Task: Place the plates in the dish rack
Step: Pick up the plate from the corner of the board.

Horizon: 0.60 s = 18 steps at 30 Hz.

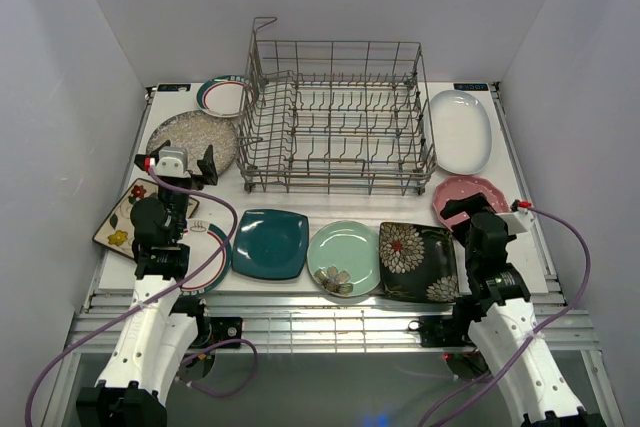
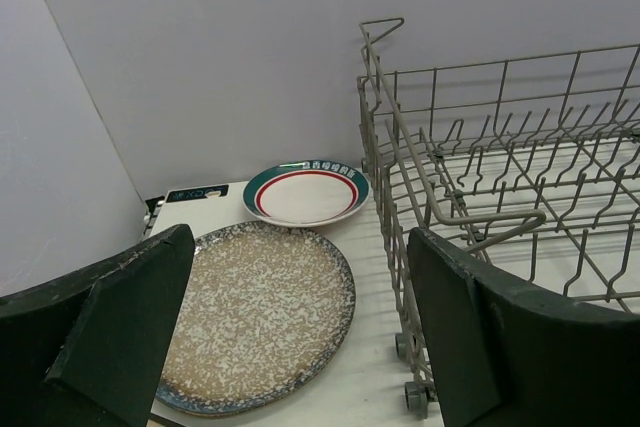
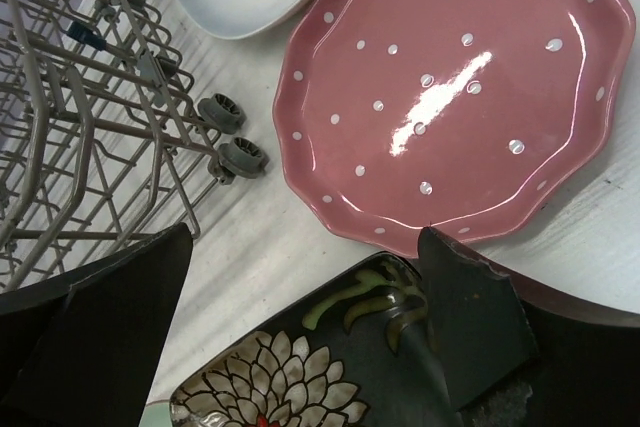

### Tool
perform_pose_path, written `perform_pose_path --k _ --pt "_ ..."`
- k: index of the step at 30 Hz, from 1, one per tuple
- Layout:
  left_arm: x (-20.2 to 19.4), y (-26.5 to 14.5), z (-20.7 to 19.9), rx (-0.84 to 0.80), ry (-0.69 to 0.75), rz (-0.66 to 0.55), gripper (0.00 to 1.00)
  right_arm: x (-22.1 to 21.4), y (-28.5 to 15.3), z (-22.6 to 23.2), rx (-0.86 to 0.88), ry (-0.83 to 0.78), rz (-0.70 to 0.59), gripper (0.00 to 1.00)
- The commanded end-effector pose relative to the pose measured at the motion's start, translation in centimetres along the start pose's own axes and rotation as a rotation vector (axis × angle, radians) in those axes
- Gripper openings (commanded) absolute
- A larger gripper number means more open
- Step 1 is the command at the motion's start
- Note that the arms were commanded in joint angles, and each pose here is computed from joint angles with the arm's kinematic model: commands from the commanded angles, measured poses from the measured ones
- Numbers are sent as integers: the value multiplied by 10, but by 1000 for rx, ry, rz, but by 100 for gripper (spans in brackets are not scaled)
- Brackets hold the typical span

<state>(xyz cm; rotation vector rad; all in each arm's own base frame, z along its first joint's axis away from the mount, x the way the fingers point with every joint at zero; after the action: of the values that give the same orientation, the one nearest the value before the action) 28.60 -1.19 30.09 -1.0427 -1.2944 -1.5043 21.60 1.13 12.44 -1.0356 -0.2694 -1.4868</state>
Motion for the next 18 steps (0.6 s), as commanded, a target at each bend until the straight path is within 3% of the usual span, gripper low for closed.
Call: perform_pose_path --k 1,18 --pt "5 0 2 10 10 -13 98 29 2 24 26 57 -88 100" --pt "6 -1 2 9 10 -16 98 61 25 61 -16 118 -96 99"
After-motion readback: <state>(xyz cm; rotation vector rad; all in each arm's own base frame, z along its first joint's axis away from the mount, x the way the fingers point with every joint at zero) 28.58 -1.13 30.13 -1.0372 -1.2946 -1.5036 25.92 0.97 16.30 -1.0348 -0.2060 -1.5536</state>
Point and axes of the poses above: each gripper's point midway between its finger pads, its own y axis out along the fingers, its own z axis along the line the jaws close on, x = y × z, the point moved 3 cm from there along -y, back along the fingers, and after that the axes turned 1 degree about -y, right-handed, at the moved point
